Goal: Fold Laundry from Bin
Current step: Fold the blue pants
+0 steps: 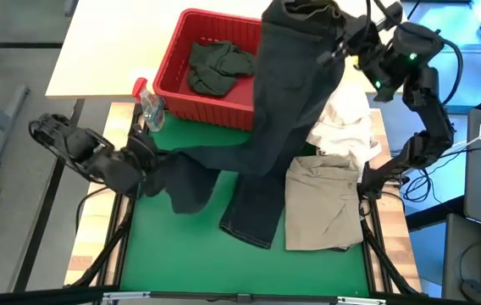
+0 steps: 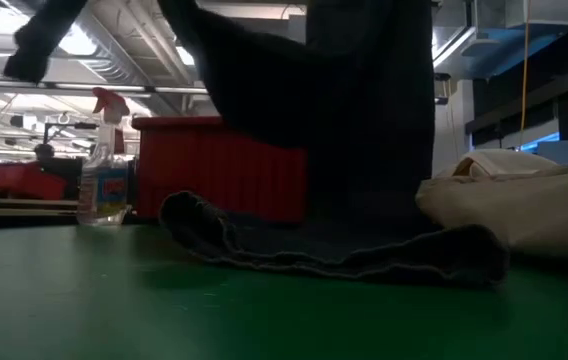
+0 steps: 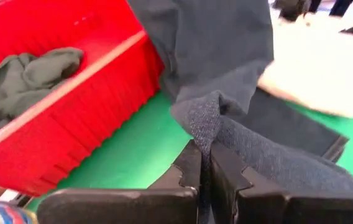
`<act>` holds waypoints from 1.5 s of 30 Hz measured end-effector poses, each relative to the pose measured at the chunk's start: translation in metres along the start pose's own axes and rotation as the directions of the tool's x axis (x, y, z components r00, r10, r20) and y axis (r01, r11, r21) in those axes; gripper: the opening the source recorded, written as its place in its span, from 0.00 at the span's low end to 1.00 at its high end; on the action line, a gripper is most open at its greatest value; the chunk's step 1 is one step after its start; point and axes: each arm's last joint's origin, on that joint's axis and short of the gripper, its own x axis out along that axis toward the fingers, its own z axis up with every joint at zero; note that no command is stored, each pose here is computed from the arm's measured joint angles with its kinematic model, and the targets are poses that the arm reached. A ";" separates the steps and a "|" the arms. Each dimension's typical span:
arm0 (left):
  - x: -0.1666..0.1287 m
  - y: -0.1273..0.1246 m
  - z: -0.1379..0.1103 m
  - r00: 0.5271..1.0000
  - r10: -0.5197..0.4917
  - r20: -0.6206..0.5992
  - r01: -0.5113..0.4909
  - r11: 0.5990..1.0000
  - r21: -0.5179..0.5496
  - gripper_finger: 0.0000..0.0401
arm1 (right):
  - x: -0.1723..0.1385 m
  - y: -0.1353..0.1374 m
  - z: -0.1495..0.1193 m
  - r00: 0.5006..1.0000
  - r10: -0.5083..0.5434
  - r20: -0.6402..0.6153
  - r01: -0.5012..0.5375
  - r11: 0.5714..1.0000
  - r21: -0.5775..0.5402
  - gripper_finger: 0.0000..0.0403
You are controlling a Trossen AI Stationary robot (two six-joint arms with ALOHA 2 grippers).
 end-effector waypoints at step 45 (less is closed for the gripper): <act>0.204 -0.153 -0.081 0.544 -0.705 -0.454 0.597 0.706 -0.381 0.38 | 0.047 -0.055 -0.065 0.955 -0.083 -0.285 0.086 0.996 -0.003 0.11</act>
